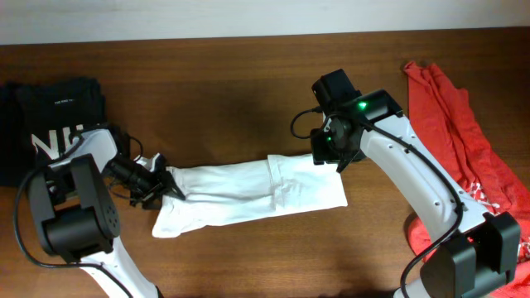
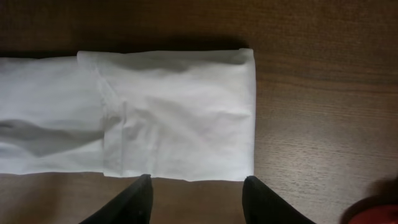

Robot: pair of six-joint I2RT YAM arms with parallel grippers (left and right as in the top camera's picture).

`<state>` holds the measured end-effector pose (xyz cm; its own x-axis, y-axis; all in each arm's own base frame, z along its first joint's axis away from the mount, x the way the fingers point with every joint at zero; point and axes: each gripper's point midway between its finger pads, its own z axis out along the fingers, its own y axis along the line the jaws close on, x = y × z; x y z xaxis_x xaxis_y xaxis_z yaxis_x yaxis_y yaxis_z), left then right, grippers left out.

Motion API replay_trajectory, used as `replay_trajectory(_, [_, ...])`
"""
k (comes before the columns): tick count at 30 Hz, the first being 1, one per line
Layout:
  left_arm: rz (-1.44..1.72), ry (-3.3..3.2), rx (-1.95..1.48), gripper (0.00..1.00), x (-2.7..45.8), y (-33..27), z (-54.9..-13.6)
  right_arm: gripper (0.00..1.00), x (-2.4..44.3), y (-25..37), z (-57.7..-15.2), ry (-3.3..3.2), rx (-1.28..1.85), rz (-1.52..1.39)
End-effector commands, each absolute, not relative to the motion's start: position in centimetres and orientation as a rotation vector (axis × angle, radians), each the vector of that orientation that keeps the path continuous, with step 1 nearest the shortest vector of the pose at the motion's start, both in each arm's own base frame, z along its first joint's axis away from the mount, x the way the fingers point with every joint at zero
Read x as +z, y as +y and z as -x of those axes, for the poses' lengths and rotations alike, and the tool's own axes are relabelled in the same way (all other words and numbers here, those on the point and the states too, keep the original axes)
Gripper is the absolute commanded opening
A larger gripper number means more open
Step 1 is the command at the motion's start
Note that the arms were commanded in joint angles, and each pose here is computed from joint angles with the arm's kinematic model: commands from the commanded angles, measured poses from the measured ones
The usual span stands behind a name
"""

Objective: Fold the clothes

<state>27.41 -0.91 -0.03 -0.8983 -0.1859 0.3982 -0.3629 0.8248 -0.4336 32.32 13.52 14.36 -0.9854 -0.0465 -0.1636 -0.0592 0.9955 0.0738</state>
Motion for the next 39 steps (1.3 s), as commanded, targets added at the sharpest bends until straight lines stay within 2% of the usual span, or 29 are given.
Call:
replay_trajectory(1, [-0.314,-2.693,0.663,0.20,-3.0,-1.1,-27.3,0.50,14.2,12.9,-32.6,2.968,0.066,0.092])
replay_trajectory(4, [-0.305,-2.720,0.628,0.01,-3.2,-0.6,-27.8,0.50,14.2,12.0,-33.0,2.961,0.030,0.067])
replay_trajectory(8, [-0.457,-2.782,0.301,0.01,-1.6,3.6,-28.6,0.50,14.2,9.1,-33.6,2.970,0.013,-0.052])
replay_trajectory(14, [-0.728,-2.993,-0.176,0.01,8.0,12.1,-31.3,0.51,14.0,3.6,-33.8,2.998,-0.024,-0.193])
replay_trajectory(17, [-0.804,-3.027,-0.270,0.01,12.3,13.3,-32.2,0.51,14.0,2.2,-33.7,3.007,-0.028,-0.235])
replay_trajectory(20, [-0.729,-3.064,-0.210,0.01,14.9,10.5,-33.2,0.51,13.9,1.9,-33.6,3.011,-0.031,-0.219])
replay_trajectory(21, [-0.625,-3.083,-0.165,0.01,15.4,7.8,-33.6,0.51,13.8,1.9,-33.5,3.016,-0.032,-0.215])
replay_trajectory(26, [-0.260,-3.156,-0.138,0.05,15.3,-2.4,-34.5,0.51,13.2,1.9,-33.0,3.037,-0.037,-0.214])
replay_trajectory(30, [-0.069,-3.158,-0.147,0.06,13.7,-8.0,-34.7,0.51,13.2,1.9,-33.0,3.037,-0.037,-0.214])
replay_trajectory(35, [0.022,-3.058,-0.194,0.06,10.5,-10.7,-33.7,0.51,13.2,1.9,-33.0,3.038,-0.037,-0.210])
replay_trajectory(39, [0.064,-3.066,-0.193,0.06,10.3,-11.9,-33.6,0.51,13.2,1.9,-33.0,3.037,-0.037,-0.210])
